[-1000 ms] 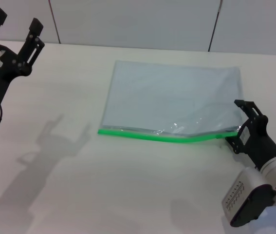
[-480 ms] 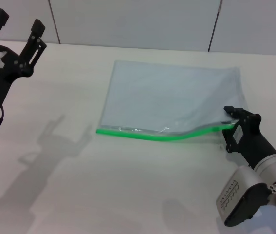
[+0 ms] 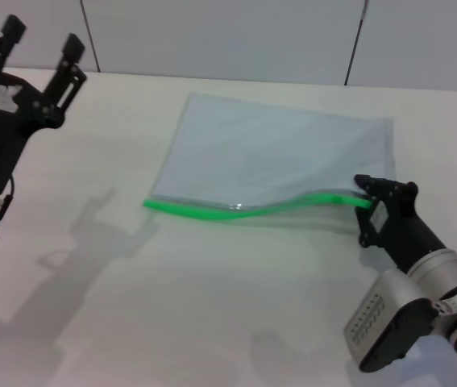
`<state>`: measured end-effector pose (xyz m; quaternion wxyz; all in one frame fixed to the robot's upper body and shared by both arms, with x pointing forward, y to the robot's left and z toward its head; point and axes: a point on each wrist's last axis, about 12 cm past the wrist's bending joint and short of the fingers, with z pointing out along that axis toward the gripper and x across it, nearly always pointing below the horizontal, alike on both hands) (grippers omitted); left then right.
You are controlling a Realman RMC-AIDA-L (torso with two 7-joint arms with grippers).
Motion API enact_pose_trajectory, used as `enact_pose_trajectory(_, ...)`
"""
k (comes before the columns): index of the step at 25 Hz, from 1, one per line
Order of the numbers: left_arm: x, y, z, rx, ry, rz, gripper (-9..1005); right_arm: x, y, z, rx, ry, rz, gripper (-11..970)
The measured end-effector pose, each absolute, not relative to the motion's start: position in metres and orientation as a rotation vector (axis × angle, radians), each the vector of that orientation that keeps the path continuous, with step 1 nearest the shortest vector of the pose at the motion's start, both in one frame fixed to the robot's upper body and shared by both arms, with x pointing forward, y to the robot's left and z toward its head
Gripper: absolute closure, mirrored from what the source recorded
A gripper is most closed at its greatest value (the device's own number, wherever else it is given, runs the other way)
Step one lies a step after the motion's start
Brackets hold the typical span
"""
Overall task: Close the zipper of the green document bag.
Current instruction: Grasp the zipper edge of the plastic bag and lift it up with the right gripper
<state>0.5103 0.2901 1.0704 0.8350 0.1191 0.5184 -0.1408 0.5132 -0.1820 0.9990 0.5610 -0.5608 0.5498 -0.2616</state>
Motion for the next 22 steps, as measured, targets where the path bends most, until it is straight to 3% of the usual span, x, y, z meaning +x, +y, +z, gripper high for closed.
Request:
enact_pose_trajectory(8,0.523,0.274,1.062,0.378,1.198,-0.346,204,0.512,-0.161,1.008,-1.305,1.262,-0.537,884)
enact_pose_trajectory(22,0.539,0.240,1.041,0.868,1.343,-0.394,204,0.519,-0.143,1.016,-1.320,1.246,-0.462,910)
